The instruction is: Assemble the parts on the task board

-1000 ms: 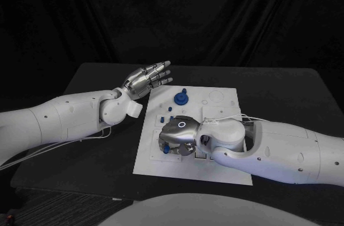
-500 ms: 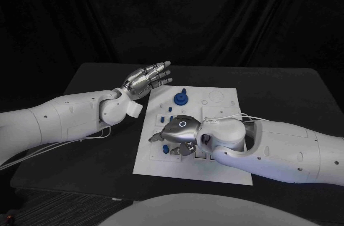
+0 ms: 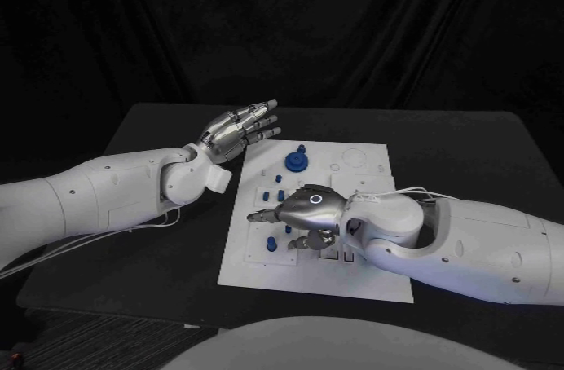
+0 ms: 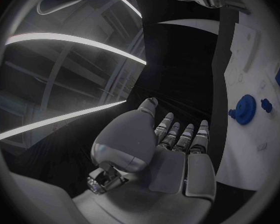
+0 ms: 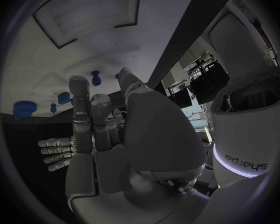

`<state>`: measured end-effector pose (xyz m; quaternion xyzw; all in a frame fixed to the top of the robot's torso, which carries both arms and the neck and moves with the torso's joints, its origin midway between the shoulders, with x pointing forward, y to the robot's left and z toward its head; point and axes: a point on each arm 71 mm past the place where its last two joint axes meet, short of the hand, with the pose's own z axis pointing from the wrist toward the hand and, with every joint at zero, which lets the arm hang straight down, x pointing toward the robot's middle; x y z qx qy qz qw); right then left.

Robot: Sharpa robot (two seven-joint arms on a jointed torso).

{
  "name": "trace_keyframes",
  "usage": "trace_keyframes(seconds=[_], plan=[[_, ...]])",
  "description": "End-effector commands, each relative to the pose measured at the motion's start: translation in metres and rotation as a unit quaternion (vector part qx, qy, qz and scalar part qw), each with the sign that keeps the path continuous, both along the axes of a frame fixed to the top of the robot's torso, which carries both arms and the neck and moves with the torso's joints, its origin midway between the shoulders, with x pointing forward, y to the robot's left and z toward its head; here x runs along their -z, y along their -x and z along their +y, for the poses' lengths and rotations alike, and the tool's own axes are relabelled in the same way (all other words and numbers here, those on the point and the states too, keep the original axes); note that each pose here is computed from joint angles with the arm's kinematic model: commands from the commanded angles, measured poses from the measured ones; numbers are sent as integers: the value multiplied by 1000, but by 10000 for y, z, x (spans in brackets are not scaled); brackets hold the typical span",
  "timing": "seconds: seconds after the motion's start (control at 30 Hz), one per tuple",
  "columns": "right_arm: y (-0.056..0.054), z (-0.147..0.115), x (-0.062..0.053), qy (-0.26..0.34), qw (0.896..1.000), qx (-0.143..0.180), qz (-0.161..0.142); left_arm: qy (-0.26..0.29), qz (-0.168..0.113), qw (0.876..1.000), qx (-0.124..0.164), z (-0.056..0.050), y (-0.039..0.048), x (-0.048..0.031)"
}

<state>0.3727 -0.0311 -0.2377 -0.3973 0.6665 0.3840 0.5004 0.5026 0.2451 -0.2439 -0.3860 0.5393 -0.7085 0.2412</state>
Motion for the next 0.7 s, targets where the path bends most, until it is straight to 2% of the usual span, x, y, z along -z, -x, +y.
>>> trace_keyframes(seconds=[0.03,0.13,0.23,0.33,0.4,0.43,0.57,0.7], plan=[[-1,-74,-203,-75,997,-3,-26,9,-2,1000,1,-1,8,-7],[-37,-245,-416,-131,991,13,-27,9,-3,1000,0,10,10,-9],[-110,-495,-665,-185,981,51,-11,8,-3,1000,-2,31,14,-10],[-221,-814,-873,-211,971,109,15,6,-3,1000,-6,65,18,-10],[-279,-995,-932,-213,966,143,29,5,-2,1000,-8,80,20,-10],[-327,-1152,-955,-210,962,172,40,5,-2,1000,-9,88,22,-11],[-444,-1527,-887,-162,950,254,77,5,-3,1000,-10,94,24,-11],[-482,-1815,-661,-78,933,329,121,5,-2,1000,-9,106,29,-11]])
